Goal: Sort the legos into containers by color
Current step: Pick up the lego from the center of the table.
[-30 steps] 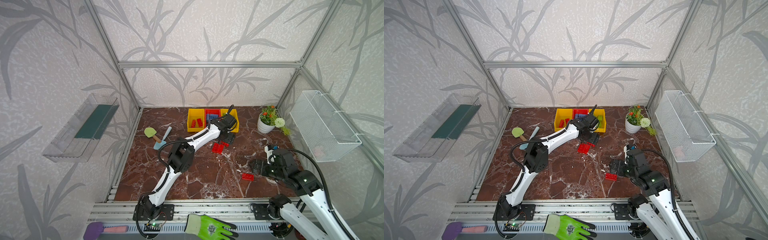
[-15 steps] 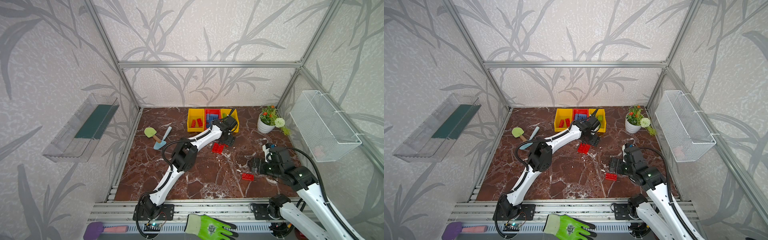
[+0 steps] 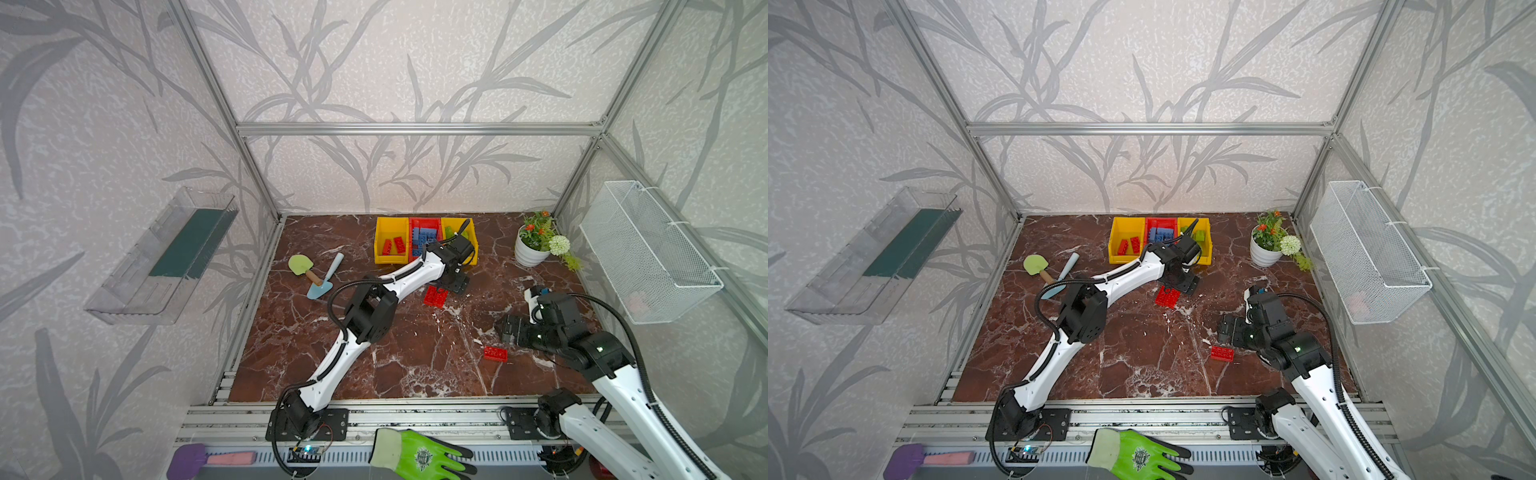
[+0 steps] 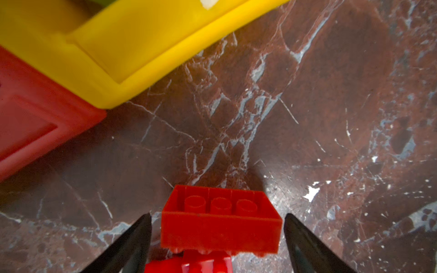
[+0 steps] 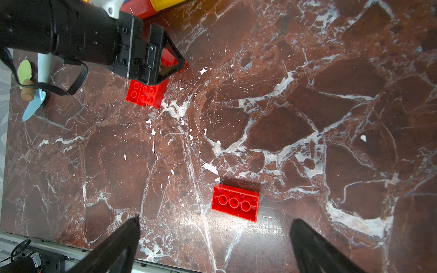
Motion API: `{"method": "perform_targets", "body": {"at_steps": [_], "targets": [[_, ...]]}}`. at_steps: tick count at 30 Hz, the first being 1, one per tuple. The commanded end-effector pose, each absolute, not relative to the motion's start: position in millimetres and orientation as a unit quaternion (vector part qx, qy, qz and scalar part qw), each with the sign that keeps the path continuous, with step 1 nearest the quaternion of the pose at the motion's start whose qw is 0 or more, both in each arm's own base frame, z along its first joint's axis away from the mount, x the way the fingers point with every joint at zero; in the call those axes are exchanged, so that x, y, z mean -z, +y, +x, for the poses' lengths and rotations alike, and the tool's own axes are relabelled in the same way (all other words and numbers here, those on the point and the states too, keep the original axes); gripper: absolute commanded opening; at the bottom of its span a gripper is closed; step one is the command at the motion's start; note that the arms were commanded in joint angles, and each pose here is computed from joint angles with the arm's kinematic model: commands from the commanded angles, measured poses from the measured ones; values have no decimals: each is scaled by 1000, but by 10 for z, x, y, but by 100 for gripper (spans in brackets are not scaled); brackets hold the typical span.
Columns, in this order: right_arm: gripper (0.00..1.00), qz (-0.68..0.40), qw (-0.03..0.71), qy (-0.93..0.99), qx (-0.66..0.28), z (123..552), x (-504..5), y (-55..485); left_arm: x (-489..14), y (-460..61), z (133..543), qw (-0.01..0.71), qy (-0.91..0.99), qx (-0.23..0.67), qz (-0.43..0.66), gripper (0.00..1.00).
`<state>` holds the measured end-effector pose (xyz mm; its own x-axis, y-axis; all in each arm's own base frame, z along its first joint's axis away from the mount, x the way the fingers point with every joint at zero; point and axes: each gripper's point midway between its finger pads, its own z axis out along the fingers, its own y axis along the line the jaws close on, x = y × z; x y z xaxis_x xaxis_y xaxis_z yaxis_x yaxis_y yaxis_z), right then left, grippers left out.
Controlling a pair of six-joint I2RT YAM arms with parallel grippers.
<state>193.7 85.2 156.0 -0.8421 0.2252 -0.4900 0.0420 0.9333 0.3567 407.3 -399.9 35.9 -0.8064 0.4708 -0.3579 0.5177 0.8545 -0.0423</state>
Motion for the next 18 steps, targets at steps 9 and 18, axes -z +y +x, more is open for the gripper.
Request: {"method": "perform_targets", "body": {"at_steps": [9,18], "targets": [[99,66,280,944,-162,1960,-1573,838,-294,-4027,4124,171,945,57,273,73],[99,64,284,944,-159,1984,-1599,836,-334,-4005,4141,172,945,49,274,59]]}}
